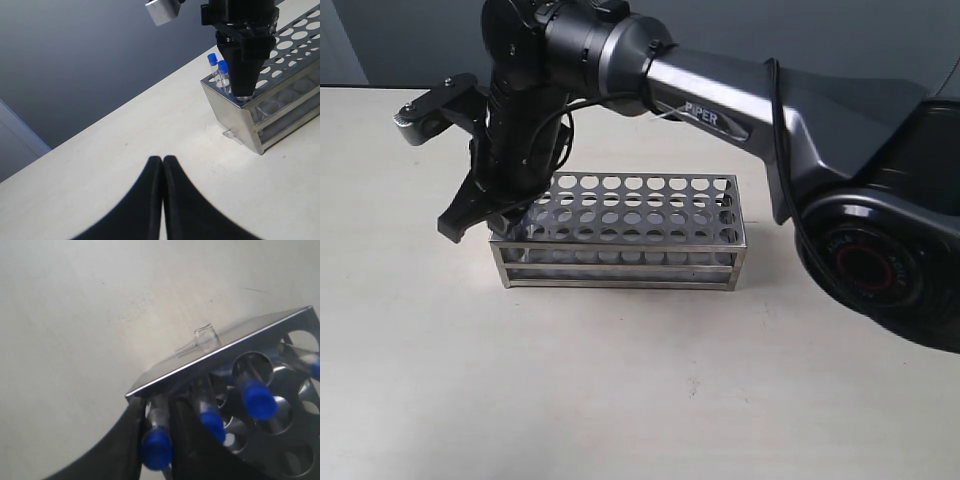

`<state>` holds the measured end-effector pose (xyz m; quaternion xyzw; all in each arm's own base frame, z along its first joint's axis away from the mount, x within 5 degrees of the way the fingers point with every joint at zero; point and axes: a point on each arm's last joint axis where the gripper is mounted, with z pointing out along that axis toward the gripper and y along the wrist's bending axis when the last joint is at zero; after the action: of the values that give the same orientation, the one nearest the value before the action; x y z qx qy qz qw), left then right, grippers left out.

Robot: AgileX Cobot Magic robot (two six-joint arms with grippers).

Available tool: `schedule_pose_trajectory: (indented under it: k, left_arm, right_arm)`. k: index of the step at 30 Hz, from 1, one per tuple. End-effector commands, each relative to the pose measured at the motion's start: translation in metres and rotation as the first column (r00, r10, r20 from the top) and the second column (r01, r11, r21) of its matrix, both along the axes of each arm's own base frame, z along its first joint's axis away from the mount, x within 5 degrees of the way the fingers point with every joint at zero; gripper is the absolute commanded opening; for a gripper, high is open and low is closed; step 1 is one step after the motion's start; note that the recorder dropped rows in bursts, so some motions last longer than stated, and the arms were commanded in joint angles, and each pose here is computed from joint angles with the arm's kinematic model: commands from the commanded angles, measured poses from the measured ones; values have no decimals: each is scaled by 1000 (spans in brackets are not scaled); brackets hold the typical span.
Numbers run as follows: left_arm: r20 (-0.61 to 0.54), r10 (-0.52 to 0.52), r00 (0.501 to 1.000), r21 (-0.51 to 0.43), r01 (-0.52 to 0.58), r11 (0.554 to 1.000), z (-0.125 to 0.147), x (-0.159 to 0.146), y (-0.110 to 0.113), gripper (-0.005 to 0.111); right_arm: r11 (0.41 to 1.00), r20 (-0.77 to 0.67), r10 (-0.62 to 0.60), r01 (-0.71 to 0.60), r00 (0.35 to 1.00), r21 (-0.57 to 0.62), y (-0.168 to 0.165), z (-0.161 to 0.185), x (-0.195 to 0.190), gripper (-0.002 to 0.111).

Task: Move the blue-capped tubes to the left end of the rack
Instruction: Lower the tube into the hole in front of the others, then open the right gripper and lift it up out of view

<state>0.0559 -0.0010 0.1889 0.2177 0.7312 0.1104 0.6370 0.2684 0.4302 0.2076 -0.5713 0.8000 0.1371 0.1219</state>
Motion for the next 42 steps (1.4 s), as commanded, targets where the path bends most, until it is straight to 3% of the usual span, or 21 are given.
schedule_pose_trajectory:
  k: [1,4,7,16,30,37,42]
  left_arm:
    - [2,-7,1000,-18,7,1000,2,0,-1,1]
    - [2,-7,1000,-18,7,1000,2,0,-1,1]
    - [2,-7,1000,-18,7,1000,2,0,-1,1]
    - [2,-7,1000,-20,7,1000,2,0,-1,1]
    - [2,-7,1000,-18,7,1000,2,0,-1,1]
    - [2,-7,1000,-18,7,1000,2,0,-1,1]
    - [2,-7,1000,-18,7,1000,2,0,-1,1]
  right_arm:
    - [1000,-45,-4,3,999,-10,-3,10,-8,18]
    - [1000,-56,-2,1,998,-25,-4,10,-9,43]
    - [1000,-62,-7,6,998,-30,-4,10,-10,53]
    - [998,-37,-50,50,998,22,-11,42,-13,53]
    - [985,198,-165,151,966,80,-45,122,-12,52]
    - [967,267,-210,160,940,198,-74,184,-28,24]
    - [946,308,-256,172,917,274,-103,224,-44,21]
